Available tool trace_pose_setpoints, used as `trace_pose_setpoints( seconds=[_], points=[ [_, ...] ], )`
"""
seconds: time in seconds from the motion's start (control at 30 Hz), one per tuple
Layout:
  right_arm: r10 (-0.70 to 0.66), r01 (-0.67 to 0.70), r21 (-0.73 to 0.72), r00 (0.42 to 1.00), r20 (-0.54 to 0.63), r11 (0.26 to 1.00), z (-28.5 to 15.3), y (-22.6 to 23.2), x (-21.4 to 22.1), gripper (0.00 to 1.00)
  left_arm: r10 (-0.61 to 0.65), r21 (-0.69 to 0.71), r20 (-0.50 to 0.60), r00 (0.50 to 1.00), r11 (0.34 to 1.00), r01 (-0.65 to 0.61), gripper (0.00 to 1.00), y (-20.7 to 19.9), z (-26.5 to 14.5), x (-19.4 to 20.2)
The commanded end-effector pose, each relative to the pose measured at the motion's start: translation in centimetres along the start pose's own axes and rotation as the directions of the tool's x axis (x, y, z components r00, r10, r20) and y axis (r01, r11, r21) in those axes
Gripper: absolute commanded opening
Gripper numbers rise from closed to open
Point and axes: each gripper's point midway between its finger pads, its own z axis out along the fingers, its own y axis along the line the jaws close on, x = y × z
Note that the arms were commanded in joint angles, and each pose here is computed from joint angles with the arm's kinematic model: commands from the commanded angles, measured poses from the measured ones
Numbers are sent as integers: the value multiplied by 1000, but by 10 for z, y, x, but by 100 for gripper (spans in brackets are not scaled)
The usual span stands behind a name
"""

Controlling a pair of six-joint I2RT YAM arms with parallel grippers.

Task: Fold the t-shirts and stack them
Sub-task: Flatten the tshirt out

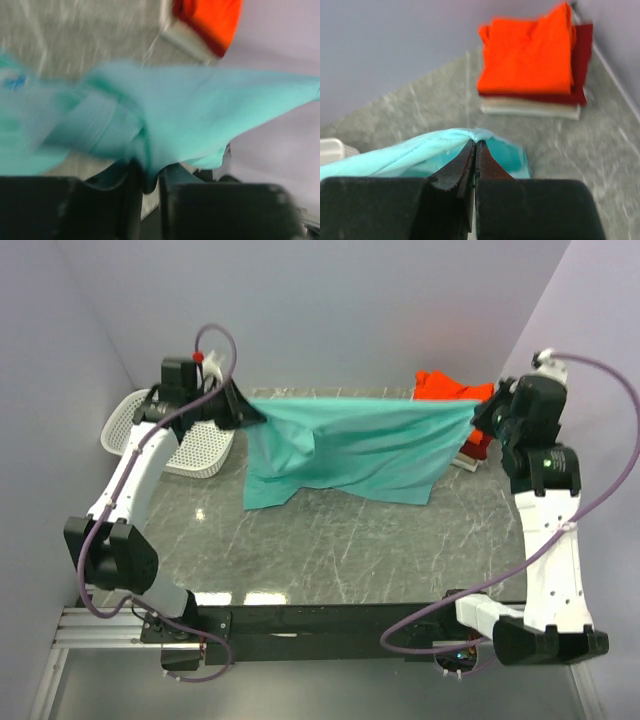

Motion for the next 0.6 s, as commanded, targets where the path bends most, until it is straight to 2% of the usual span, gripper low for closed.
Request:
trace_pose_setpoints(
  seconds=[0.0,0.1,0.2,0.33,0.4,0.57],
  points=[
    [3,6,95,996,-91,995,9,-33,52,0,-60,-95,-130,990,994,48,23,47,-4,63],
    [24,2,141,983,-182,990,22,-53,98,0,-99,-243,-156,983,968,59,51,95,-4,94],
    [41,-10,134,972,-231,991,32,-56,123,0,-116,-327,-157,981,943,60,67,122,-2,107],
    [53,-17,125,957,-285,992,43,-57,144,0,-126,-320,-162,979,945,69,70,124,9,118],
    [60,-21,128,947,-315,992,48,-58,154,0,-121,-323,-202,972,945,50,69,121,19,133],
    [70,-28,118,929,-364,993,52,-60,175,0,-103,-282,-379,920,959,-9,65,99,44,192]
  ],
)
